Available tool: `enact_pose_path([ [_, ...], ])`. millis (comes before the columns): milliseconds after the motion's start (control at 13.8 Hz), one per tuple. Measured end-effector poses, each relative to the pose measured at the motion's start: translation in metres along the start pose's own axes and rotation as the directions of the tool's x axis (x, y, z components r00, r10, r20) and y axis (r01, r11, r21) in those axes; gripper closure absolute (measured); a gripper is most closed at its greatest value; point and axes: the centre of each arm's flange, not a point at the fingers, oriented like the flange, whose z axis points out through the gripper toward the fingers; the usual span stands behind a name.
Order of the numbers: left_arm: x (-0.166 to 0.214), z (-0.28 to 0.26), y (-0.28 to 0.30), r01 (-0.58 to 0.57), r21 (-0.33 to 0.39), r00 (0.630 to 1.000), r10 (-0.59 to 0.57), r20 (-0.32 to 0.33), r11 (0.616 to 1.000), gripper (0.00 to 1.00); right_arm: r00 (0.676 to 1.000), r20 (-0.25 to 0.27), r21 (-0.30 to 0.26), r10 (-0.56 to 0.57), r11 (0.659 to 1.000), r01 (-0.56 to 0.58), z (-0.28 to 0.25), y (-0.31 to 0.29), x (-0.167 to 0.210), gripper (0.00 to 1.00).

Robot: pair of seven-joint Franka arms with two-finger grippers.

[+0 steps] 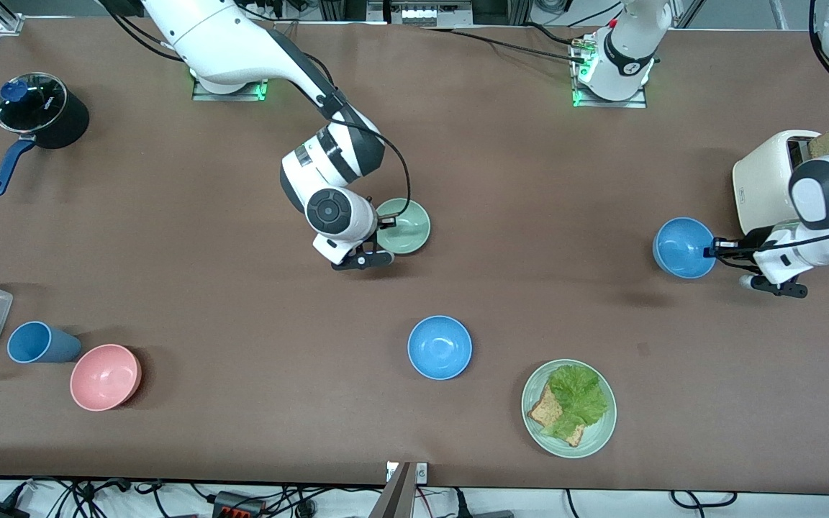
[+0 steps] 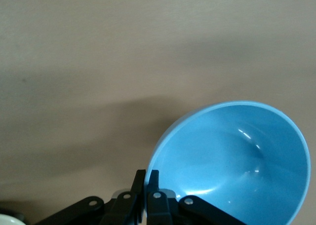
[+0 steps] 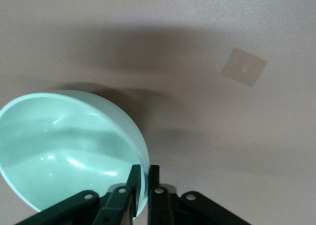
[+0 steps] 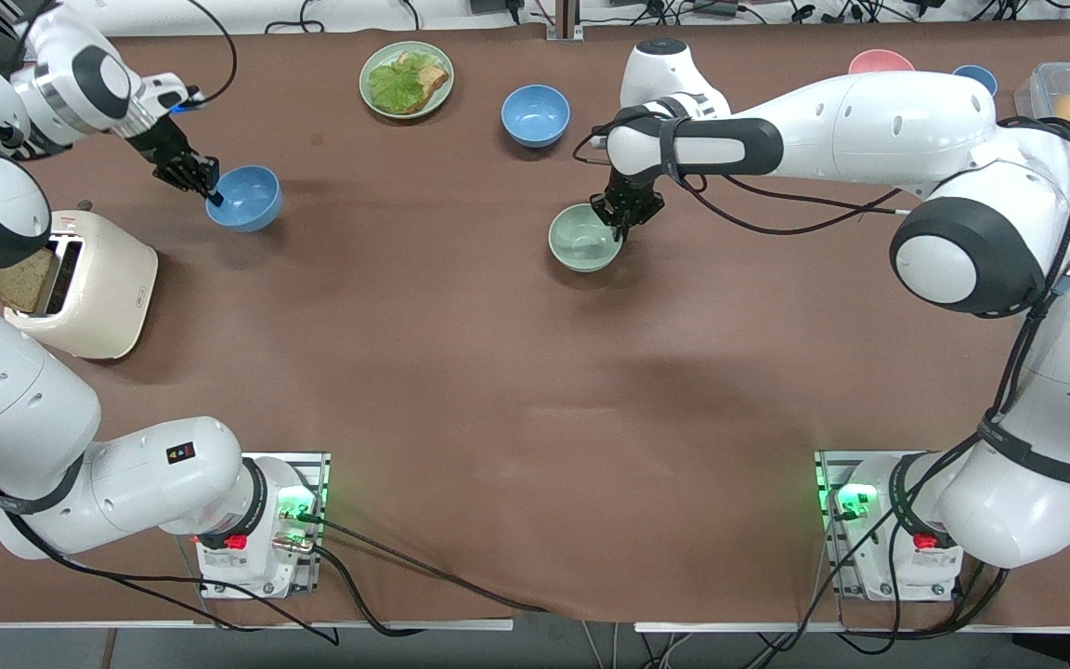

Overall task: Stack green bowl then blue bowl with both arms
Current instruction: 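Set the green bowl mid-table with the right gripper while the left gripper carries, then withdraw the right gripper while the left gripper moves the blue bowl over the green bowl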

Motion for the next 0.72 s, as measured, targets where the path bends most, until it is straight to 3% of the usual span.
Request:
enact_pose_path([
  [217,0.009,-0.023,0.047,0.033,-0.022,0.999,-0.032,0.031,0.999,0.95,1.0,-0.021,0.012,0.008,1.0,-0.007,-0.046,-0.002,0.01,0.52],
  [578,0.013,-0.064,0.177,0.13,-0.036,0.991,-0.129,0.027,0.991,0.95,0.99,-0.078,-0.02,0.116,0.993,-0.118,-0.209,0.069,0.017,0.0],
  [723,0.012,-0.069,0.229,0.183,-0.054,0.983,-0.181,0.033,0.982,0.95,0.973,-0.127,-0.036,0.195,0.979,-0.201,-0.255,0.124,0.023,0.0],
])
